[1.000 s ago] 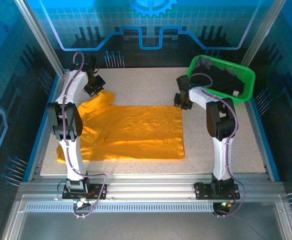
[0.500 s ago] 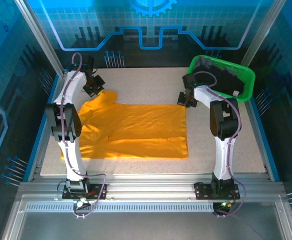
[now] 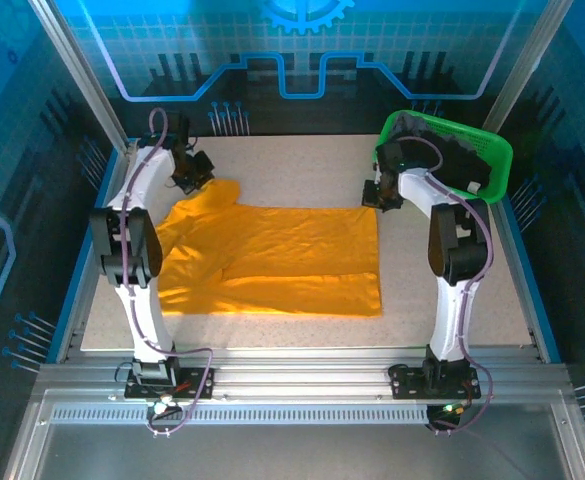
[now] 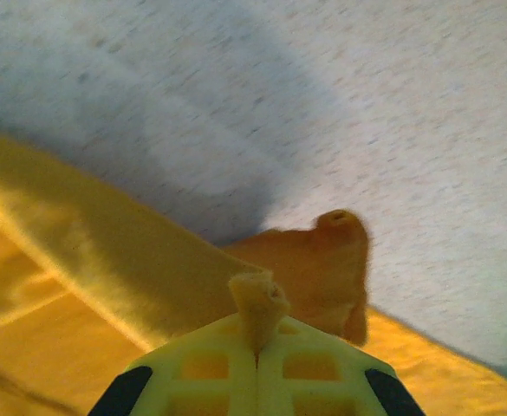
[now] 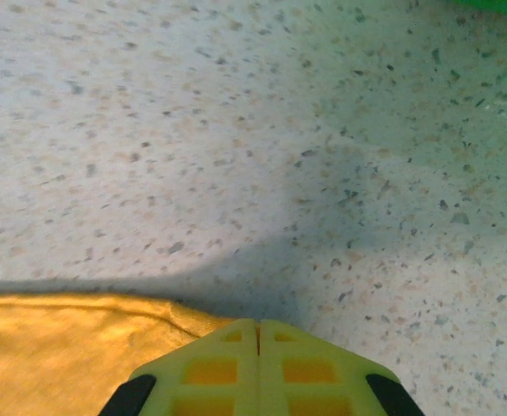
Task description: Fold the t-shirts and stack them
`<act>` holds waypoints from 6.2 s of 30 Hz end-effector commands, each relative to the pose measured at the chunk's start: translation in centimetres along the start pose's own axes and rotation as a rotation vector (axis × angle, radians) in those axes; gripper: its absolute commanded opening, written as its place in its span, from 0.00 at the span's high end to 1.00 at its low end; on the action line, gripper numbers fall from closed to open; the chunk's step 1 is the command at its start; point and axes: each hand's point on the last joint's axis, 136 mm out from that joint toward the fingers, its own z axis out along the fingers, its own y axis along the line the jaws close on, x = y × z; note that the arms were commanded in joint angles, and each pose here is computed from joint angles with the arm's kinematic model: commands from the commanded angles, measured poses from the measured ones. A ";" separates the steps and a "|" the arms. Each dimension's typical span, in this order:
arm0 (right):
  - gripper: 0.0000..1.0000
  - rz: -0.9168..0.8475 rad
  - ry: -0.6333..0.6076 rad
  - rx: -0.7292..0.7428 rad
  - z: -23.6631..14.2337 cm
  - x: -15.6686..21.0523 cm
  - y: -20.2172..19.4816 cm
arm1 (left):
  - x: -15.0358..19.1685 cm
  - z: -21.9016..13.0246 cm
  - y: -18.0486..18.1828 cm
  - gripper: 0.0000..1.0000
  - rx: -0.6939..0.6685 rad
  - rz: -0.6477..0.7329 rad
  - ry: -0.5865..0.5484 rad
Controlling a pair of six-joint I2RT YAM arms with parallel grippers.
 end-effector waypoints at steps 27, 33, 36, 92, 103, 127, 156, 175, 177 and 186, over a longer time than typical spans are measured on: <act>1.00 -0.085 0.149 0.187 -6.6 16.1 -2.3 | 14.6 -12.7 21.0 1.00 -0.376 -0.248 -0.185; 1.00 -0.112 0.161 0.175 -6.5 16.8 -1.5 | 15.7 -12.7 22.0 1.00 -0.408 -0.248 -0.173; 1.00 -0.114 0.175 0.183 -6.5 17.5 -1.4 | 16.3 -11.9 22.5 1.00 -0.416 -0.251 -0.156; 0.73 0.396 0.367 0.275 -1.5 9.8 -10.8 | 15.5 1.6 4.7 0.60 -0.157 -0.093 0.199; 0.62 0.135 0.165 -0.022 -7.7 10.4 1.6 | 23.5 -4.1 13.0 0.70 -0.259 -0.122 0.267; 0.63 0.061 0.366 -0.220 -3.7 17.0 7.5 | 22.8 0.8 15.2 0.67 -0.100 -0.248 0.196; 0.63 0.072 0.387 -0.215 -3.0 17.3 7.5 | 22.4 0.3 12.3 0.87 -0.019 -0.160 0.166; 0.63 0.070 0.402 -0.209 -3.2 17.7 7.0 | 22.9 -0.3 12.5 0.78 -0.053 -0.145 0.210; 0.63 0.072 0.405 -0.207 -3.2 17.8 6.9 | 22.7 -0.2 12.3 0.78 -0.049 -0.144 0.210; 0.63 0.073 0.404 -0.203 -3.5 18.3 6.5 | 22.4 -1.1 11.6 0.78 -0.031 -0.141 0.191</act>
